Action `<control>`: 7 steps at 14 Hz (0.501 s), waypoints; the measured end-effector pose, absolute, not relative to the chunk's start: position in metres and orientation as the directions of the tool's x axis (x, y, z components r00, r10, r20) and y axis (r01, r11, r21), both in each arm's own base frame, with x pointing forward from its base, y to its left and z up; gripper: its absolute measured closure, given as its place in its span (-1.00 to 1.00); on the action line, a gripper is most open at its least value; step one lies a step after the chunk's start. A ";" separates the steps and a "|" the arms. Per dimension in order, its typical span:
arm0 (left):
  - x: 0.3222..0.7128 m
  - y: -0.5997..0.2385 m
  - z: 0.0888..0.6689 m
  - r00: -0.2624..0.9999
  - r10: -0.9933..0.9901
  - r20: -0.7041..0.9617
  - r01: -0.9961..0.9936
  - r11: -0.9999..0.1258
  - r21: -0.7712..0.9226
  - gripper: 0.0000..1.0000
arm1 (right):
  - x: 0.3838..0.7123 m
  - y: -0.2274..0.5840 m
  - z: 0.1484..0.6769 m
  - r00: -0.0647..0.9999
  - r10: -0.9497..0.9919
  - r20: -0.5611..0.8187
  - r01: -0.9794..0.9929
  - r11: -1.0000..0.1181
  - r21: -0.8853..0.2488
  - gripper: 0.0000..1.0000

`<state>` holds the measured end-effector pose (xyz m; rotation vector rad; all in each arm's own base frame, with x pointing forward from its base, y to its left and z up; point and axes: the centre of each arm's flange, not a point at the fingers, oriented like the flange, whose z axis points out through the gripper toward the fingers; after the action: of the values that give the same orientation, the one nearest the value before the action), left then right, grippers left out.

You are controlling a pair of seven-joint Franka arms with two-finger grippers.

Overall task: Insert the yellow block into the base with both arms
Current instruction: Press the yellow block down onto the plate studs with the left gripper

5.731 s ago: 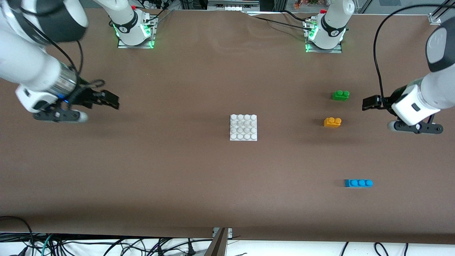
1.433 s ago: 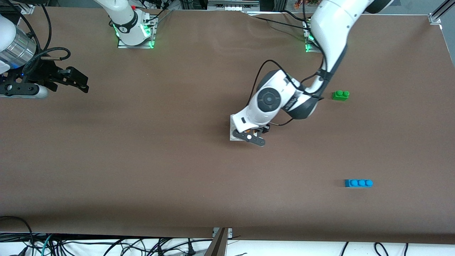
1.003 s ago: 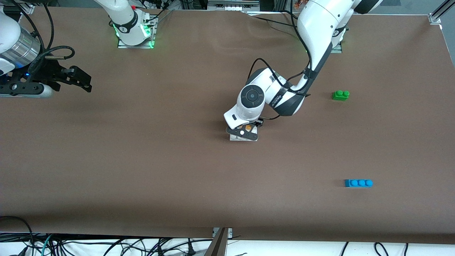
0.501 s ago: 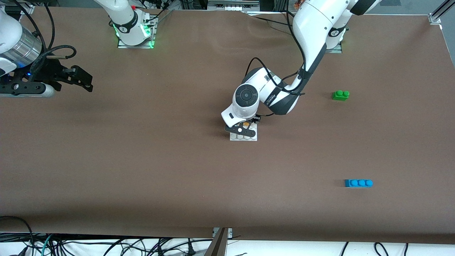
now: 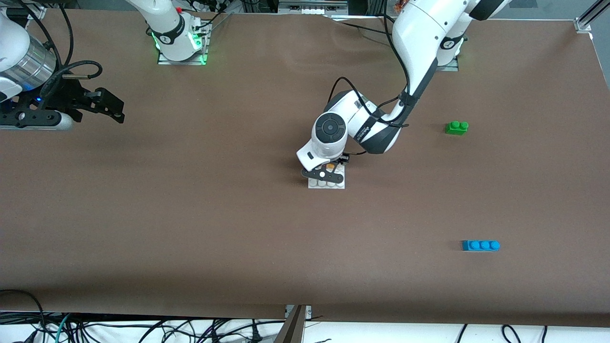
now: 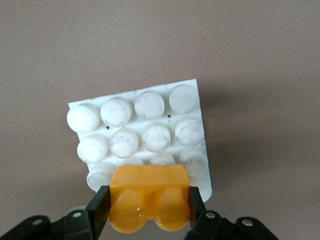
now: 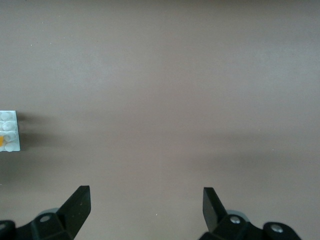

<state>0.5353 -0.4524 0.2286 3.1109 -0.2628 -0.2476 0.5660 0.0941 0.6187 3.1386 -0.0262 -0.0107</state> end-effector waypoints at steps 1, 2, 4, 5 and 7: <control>0.536 -0.452 0.229 0.974 -0.163 -0.156 -0.162 -0.987 0.022 -0.34 | 0.566 0.094 0.619 1.000 -0.017 -0.007 -0.017 -1.000 0.003 -0.99; 0.536 -0.451 0.229 0.975 -0.160 -0.155 -0.158 -0.987 0.021 -0.34 | 0.566 0.094 0.619 1.000 -0.017 -0.007 -0.017 -1.000 0.003 -0.99; 0.539 -0.449 0.229 0.976 -0.154 -0.153 -0.153 -0.988 0.018 -0.34 | 0.566 0.094 0.619 1.000 -0.017 -0.007 -0.017 -1.000 0.003 -0.99; 0.540 -0.447 0.228 0.977 -0.152 -0.152 -0.151 -0.988 0.016 -0.34 | 0.566 0.094 0.619 1.000 -0.017 -0.007 -0.017 -1.000 0.003 -0.99; 0.540 -0.447 0.228 0.977 -0.151 -0.152 -0.151 -0.988 0.016 -0.34 | 0.566 0.094 0.619 1.000 -0.017 -0.007 -0.017 -1.000 0.003 -0.99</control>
<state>0.5401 -0.4472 0.2281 3.1190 -0.2382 -0.2410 0.5660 0.0941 0.6187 3.1386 -0.0262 -0.0106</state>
